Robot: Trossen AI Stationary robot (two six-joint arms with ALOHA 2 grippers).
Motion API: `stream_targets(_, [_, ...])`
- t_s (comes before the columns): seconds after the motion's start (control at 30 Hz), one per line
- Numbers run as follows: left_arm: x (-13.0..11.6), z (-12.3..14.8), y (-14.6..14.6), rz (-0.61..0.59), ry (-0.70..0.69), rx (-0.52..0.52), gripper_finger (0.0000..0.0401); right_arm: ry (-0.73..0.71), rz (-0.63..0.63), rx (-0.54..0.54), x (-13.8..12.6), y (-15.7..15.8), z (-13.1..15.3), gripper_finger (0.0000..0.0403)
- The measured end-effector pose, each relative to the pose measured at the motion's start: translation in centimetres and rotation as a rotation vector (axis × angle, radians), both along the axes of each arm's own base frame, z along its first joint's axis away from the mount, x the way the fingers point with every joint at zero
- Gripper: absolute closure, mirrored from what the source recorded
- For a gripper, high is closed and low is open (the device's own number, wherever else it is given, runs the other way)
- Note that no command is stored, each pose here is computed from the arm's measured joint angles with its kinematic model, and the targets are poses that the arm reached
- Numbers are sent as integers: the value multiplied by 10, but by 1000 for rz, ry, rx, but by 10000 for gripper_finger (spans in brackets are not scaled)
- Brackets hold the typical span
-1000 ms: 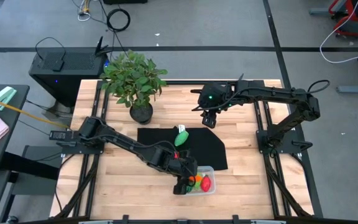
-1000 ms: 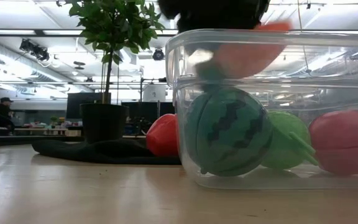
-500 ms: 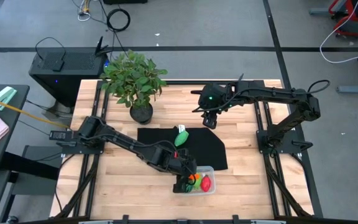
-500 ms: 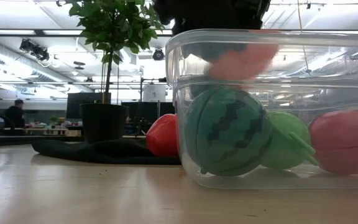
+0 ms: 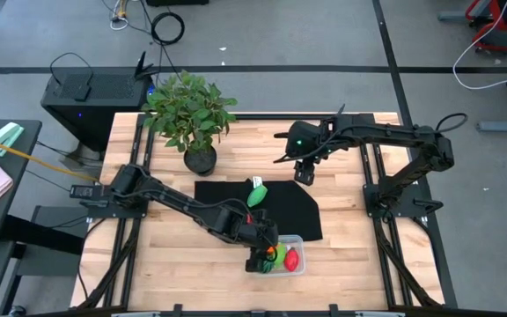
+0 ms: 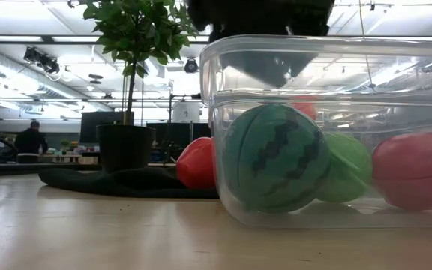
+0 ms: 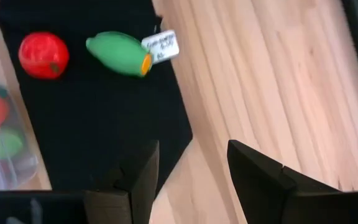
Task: Pick and placing Produce into tupperware
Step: Put the apple into the transparent bin
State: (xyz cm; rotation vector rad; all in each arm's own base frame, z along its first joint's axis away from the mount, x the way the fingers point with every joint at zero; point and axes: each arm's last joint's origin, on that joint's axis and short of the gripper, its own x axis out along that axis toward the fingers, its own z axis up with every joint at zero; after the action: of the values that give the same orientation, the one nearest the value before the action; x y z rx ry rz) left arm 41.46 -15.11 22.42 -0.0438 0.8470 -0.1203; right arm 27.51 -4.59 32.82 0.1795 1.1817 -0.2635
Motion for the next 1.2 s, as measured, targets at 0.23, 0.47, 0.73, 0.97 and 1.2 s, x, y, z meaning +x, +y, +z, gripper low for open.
stream_targets(0.23, [12,27,-6,42,-267,-86,202,-49,-19,-5,-5,1,8,206])
stream_targets(0.47, [17,34,-2,171,-352,-122,242,-92,-45,-27,-21,2,23,206])
stream_targets(0.73, [15,59,32,323,-380,-228,283,-171,-123,-96,-53,5,43,206])
stream_targets(0.97, [-3,95,72,497,-398,-241,302,-182,-231,-67,-91,11,22,206])
stream_targets(1.2, [-47,87,61,629,-106,-96,311,-251,-329,20,-119,20,-16,206])
